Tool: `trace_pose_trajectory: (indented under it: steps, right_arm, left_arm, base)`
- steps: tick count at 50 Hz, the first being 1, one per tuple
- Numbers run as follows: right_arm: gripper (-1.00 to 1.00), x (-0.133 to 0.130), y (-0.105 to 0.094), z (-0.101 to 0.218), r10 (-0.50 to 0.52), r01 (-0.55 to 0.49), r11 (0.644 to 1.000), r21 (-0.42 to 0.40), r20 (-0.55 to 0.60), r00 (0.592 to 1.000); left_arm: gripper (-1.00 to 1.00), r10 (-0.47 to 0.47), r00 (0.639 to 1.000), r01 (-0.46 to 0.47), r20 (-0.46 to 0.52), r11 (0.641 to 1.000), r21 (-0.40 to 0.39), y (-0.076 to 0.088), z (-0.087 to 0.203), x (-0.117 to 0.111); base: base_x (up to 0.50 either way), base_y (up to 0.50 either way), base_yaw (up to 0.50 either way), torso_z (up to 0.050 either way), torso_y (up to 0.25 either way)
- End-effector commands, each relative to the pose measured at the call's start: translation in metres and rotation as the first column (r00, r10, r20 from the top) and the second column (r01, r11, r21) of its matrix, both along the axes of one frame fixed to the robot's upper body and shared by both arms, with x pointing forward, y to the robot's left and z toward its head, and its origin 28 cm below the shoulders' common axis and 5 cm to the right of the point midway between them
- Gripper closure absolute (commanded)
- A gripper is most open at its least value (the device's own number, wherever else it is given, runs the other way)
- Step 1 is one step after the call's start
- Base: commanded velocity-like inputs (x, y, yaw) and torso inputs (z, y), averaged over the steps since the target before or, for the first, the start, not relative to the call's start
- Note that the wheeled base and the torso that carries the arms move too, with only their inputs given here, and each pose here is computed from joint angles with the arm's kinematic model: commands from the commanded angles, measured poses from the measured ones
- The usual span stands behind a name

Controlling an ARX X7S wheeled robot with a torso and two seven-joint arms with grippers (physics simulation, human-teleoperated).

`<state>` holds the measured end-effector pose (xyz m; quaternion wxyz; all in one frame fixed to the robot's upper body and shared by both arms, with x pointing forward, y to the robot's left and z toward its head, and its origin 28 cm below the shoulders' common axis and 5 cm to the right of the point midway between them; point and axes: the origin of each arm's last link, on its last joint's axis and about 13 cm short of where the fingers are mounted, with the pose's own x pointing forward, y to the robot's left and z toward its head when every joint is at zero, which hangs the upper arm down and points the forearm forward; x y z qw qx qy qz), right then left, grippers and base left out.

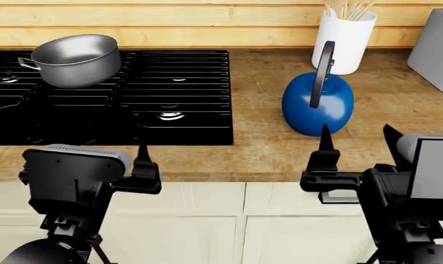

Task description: Pick the kettle from the counter and place it on a stove burner. Then turn the burner on.

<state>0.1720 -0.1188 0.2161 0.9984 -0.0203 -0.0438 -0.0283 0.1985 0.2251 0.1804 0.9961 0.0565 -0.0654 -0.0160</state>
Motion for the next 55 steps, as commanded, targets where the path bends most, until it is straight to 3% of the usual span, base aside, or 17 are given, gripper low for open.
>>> trace_pose_trajectory:
  steps: [1,55]
  right_arm:
    - [-1.00,0.000,-0.001,0.008,0.024,-0.024,0.999,-0.026,0.009,1.000]
    - [-1.00,0.010,0.003,0.000,0.055,-0.056,0.997,-0.056,-0.018,0.998]
  left_arm:
    - [-1.00,0.001,1.000,0.000,-0.024,0.999,0.045,0.002,-0.002,-0.002]
    - [-1.00,0.007,1.000,-0.007,0.000,0.999,0.044,0.004,0.005,-0.002]
  base:
    - [0.00,0.00,0.00,0.000,0.000]
    - [0.14,0.00,0.00,0.000,0.000]
